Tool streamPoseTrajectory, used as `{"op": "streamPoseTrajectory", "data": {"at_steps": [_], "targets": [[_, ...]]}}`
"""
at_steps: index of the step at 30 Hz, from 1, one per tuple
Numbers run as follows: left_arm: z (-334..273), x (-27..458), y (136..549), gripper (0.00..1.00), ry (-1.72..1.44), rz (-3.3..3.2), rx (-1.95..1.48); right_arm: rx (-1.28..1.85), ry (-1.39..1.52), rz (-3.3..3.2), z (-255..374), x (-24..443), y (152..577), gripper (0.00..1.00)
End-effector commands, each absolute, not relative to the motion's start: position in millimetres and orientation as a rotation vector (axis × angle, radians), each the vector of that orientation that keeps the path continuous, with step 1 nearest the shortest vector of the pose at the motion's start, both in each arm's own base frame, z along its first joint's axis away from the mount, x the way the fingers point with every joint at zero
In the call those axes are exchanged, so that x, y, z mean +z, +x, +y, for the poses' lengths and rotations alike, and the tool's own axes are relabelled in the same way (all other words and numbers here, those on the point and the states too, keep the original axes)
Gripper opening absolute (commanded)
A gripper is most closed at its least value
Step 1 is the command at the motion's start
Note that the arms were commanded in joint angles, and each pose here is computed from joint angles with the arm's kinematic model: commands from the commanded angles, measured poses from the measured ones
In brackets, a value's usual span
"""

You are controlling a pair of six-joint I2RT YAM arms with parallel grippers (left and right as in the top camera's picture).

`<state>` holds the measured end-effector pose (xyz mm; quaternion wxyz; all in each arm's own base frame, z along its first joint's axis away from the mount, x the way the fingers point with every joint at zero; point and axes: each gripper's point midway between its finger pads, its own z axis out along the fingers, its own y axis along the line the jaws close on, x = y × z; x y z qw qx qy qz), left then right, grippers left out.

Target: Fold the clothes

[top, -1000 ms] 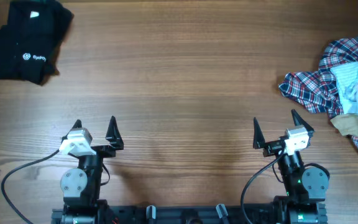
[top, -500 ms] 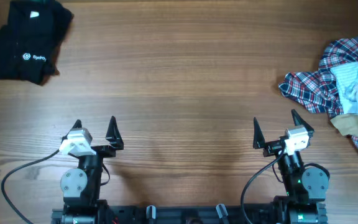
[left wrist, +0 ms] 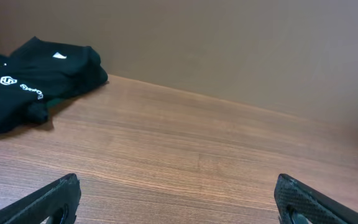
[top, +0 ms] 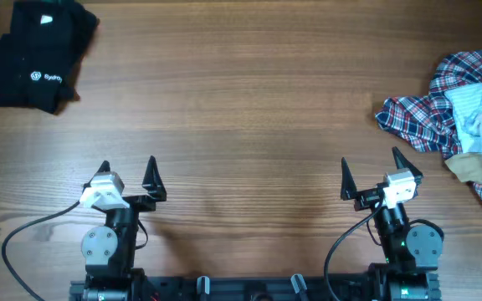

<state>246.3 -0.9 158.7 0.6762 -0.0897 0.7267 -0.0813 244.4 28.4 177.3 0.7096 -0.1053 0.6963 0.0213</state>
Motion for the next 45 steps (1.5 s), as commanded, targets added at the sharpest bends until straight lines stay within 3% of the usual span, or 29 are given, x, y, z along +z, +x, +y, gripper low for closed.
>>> {"op": "streamPoseTrajectory", "data": {"at_steps": [1, 28, 39, 45], "targets": [[2.5, 158.7, 246.1, 1.0, -0.202, 1.627, -0.158, 0.025, -0.231, 1.546, 25.2, 177.1, 245.0, 1.0], [2.5, 158.7, 246.1, 1.0, -0.202, 1.627, -0.158, 0.026, -0.231, 1.545, 25.3, 177.2, 245.0, 1.0], [2.5, 158.7, 246.1, 1.0, -0.202, 1.627, -0.158, 0.198, -0.528, 1.185, 81.5, 245.6, 213.9, 1.0], [2.5, 158.7, 246.1, 1.0, -0.202, 1.627, -0.158, 0.269, -0.606, 1.104, 97.2, 257.5, 198.8, 1.0]]}}
